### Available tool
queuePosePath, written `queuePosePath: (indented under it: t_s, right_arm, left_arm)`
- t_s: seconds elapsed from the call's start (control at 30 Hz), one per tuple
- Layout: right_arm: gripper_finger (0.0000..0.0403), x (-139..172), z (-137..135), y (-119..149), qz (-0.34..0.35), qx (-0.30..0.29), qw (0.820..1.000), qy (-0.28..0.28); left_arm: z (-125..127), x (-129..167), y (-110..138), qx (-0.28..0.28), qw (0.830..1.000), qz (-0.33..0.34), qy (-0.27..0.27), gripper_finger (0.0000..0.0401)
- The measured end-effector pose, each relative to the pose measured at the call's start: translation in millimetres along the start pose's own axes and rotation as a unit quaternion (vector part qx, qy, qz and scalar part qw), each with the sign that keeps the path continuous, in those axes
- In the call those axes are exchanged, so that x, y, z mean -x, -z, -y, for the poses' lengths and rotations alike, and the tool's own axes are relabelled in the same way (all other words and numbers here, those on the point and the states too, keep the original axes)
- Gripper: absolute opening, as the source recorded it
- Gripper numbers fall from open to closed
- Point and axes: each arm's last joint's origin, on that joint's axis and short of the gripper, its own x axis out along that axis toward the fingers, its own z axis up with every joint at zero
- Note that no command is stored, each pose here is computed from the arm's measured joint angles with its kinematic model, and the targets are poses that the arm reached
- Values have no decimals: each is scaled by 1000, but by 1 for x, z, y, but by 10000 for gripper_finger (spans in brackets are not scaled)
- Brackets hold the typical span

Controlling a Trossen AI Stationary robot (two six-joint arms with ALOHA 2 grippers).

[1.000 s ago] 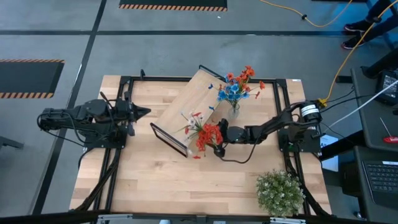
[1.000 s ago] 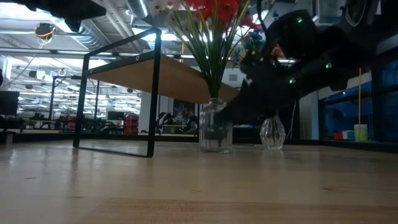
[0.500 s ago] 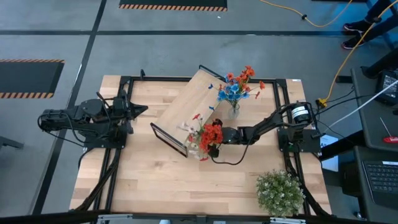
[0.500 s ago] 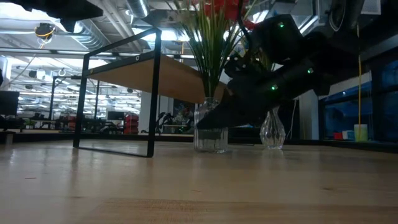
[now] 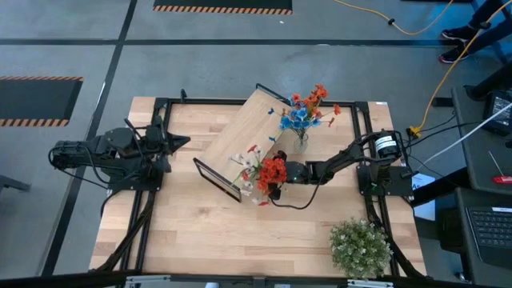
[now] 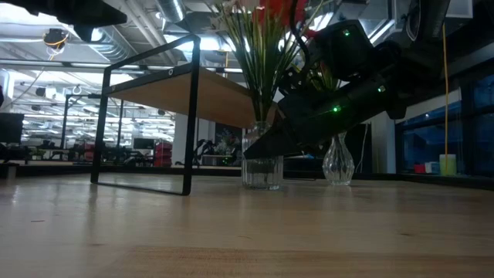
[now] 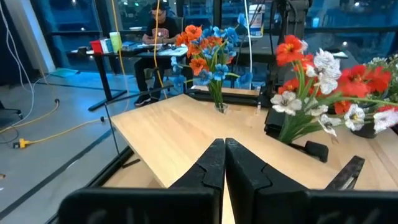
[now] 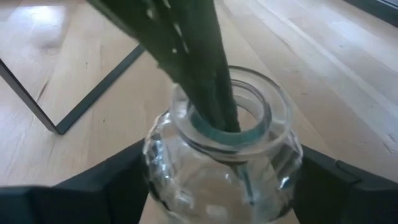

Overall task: Pick and place flowers into a vace then onto a shelf
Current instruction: Put the left transparent flower vase with flowers on the shelf

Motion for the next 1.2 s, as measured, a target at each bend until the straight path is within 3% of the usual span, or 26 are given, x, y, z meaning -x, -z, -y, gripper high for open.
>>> queuePosePath:
  t_s: [0.13, 0.7, 0.97, 1.2]
  right_arm:
    - [284, 0, 0, 0, 0, -1, 1000, 0]
    - [285, 4, -7, 1, -11, 4, 1000, -8]
    - [285, 23, -12, -8, -51, 4, 999, 0]
    - [285, 32, -16, -20, -28, 8, 1000, -9]
  left_arm:
    - [0, 0, 1, -2, 1000, -7, 0, 4]
    - [0, 0, 1, -1, 1000, -5, 0, 4]
    - [0, 0, 1, -1, 1000, -5, -1, 4]
    - [3, -10, 25, 5, 999, 32, -5, 4]
